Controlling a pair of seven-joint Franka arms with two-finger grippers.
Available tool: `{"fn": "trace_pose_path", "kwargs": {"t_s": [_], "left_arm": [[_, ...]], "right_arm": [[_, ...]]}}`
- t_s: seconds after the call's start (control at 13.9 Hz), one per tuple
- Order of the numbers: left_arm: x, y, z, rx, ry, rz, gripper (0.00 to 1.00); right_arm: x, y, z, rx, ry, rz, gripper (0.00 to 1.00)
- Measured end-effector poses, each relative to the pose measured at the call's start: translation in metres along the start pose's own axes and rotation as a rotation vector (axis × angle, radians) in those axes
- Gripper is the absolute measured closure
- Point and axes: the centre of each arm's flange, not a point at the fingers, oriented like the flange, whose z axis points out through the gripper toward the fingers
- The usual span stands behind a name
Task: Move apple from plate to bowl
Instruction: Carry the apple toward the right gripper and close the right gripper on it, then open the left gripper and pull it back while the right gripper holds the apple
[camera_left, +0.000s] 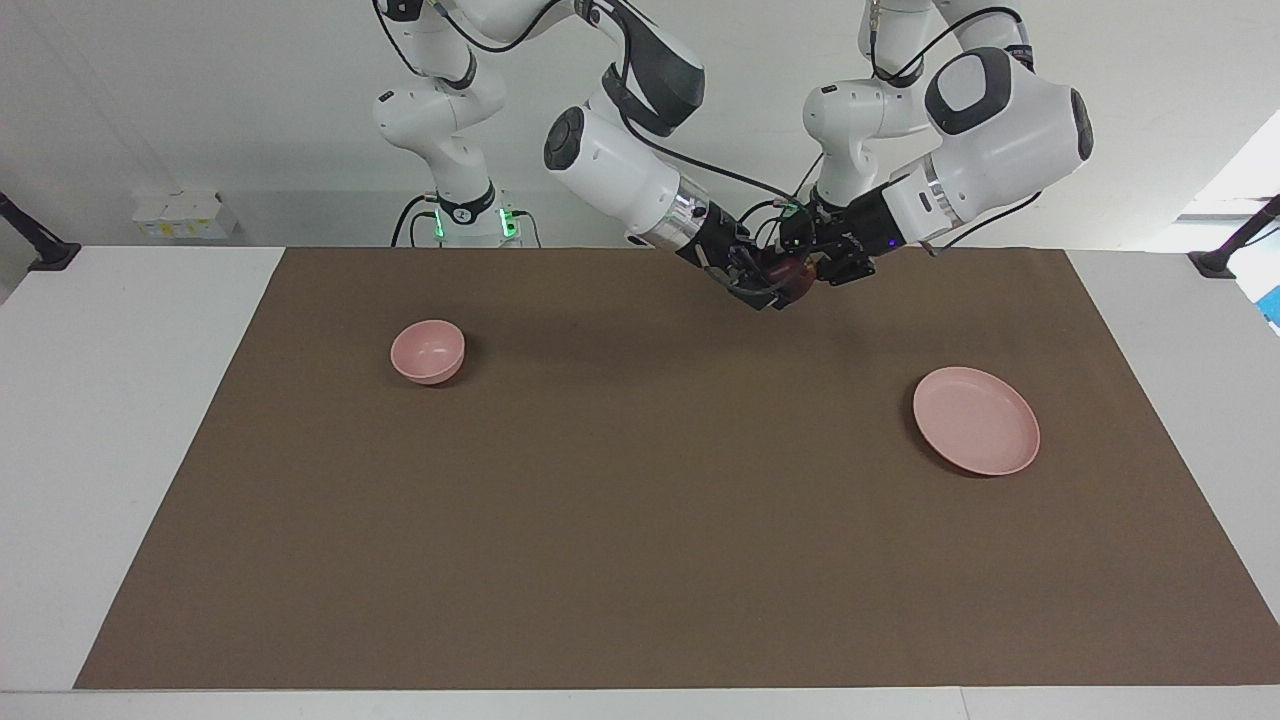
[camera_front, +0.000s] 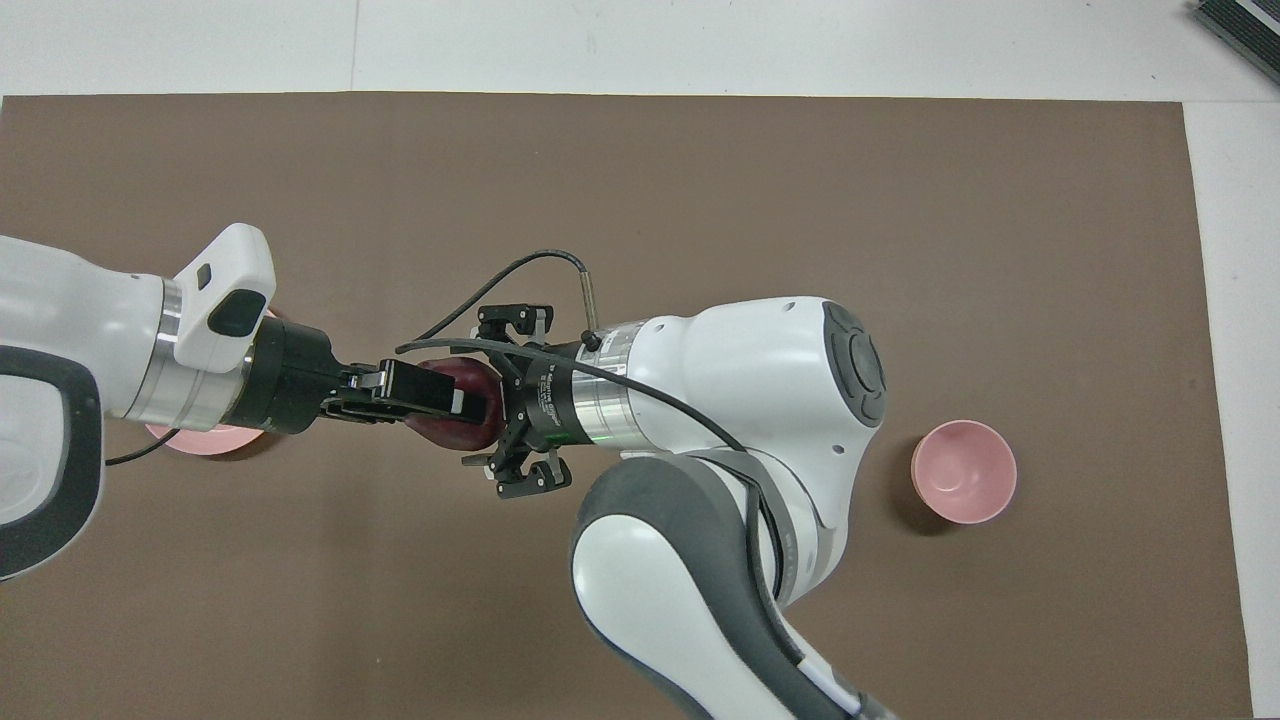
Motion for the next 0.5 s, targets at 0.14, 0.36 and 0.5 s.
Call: {"fn": "trace_pose_path", "kwargs": {"t_s": [0.14, 0.36, 0.5], "left_arm": [[0.000, 0.001, 0.001, 0.001, 0.003, -0.003, 0.36], [0.000, 0.004, 0.003, 0.002, 0.004, -0.041, 0.37], [-0.002, 0.011, 0.008, 0.004, -0.003, -0.087, 0.26]], "right_arm": [[0.000, -0.001, -0.001, 0.000, 0.003, -0.003, 0.19], [0.002, -0.002, -0.004, -0.015, 0.008, -0.005, 0.20], [0.004, -0.004, -0.007, -0.015, 0.009, -0.004, 0.21]]}}
